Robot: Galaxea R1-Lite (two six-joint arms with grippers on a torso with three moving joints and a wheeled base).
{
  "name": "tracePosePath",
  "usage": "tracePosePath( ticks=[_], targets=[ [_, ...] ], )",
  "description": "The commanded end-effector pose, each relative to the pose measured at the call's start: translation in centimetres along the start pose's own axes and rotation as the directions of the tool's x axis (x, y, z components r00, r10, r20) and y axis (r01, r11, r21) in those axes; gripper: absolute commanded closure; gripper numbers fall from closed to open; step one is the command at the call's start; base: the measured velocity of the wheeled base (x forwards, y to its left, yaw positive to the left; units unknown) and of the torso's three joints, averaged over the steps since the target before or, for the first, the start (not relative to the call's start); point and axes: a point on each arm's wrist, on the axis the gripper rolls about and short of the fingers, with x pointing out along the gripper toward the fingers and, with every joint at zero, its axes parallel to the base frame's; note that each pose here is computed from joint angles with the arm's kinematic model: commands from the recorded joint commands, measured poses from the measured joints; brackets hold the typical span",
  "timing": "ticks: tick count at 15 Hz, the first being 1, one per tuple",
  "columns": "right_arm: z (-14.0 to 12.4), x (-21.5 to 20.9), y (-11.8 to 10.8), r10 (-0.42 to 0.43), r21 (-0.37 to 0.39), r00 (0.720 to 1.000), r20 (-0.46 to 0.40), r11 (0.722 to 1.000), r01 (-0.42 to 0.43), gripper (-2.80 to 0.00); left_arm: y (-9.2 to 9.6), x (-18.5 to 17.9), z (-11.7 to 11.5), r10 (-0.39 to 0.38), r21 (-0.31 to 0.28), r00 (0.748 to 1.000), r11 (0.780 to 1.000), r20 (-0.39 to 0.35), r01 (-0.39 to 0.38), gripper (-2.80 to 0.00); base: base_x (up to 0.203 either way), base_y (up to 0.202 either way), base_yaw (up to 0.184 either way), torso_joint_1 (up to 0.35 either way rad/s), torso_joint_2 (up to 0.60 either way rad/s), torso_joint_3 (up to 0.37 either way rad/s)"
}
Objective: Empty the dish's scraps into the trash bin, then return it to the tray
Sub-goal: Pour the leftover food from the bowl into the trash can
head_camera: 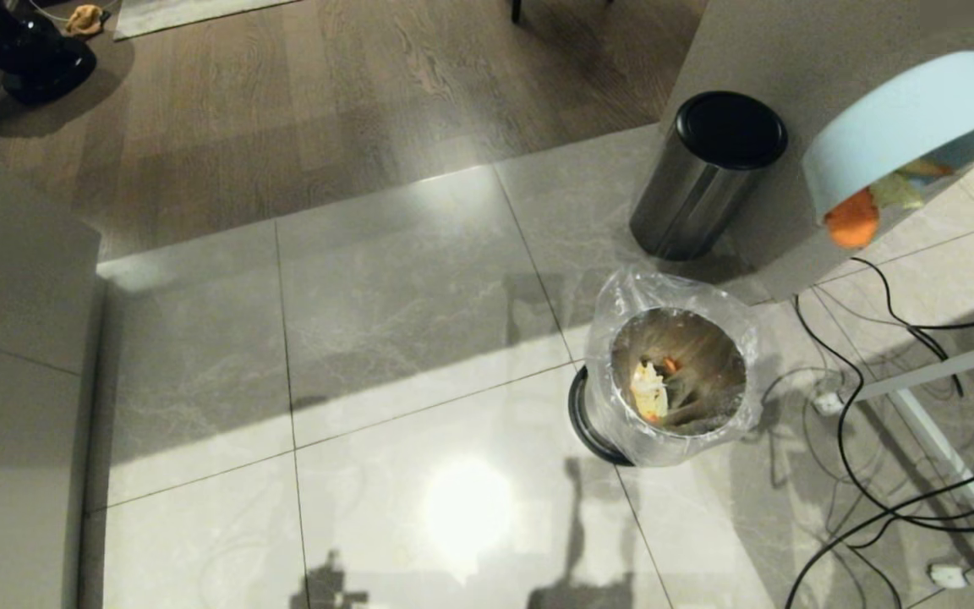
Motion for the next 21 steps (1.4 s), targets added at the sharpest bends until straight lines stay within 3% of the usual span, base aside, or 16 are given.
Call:
tracePosePath(
  ticks=[1,13,16,19,21],
  targets=[
    [0.1,0.4,-0.9,-0.041,-0.052,0.999,0.03,0.998,0.042,0.0,0.0,0.0,0.0,0.001,-0.001,1.0,1.0,0.0,-0.001,0.0,0.0,0.0,0.0,0.0,0.0,0.0],
    [-0.9,1.5,-2.1,-0.04,-0.082,0.997,0.063,0.996,0.045,0.0,0.0,0.0,0.0,0.001,-0.001,1.0,1.0,0.0,-0.001,0.0,0.0,0.0,0.0,0.0,0.0,0.0],
    [-1.4,0.8,-0.3,0.016,-0.049,0.999,0.043,0.999,-0.014,0.0,0.0,0.0,0.0,0.001,-0.001,1.0,1.0,0.0,-0.001,0.0,0.0,0.0,0.0,0.0,0.0,0.0],
    [-2.5,0.4,1.9,0.061,-0.079,0.998,0.012,0.995,-0.06,0.0,0.0,0.0,0.0,0.001,-0.001,1.0,1.0,0.0,-0.001,0.0,0.0,0.0,0.0,0.0,0.0,0.0],
    [-3.8,0.6,3.3,0.087,-0.045,0.996,-0.005,0.995,-0.087,0.0,0.0,0.0,0.0,0.001,-0.001,1.0,1.0,0.001,-0.001,0.0,0.0,0.0,0.0,0.0,0.0,0.0]
  ],
)
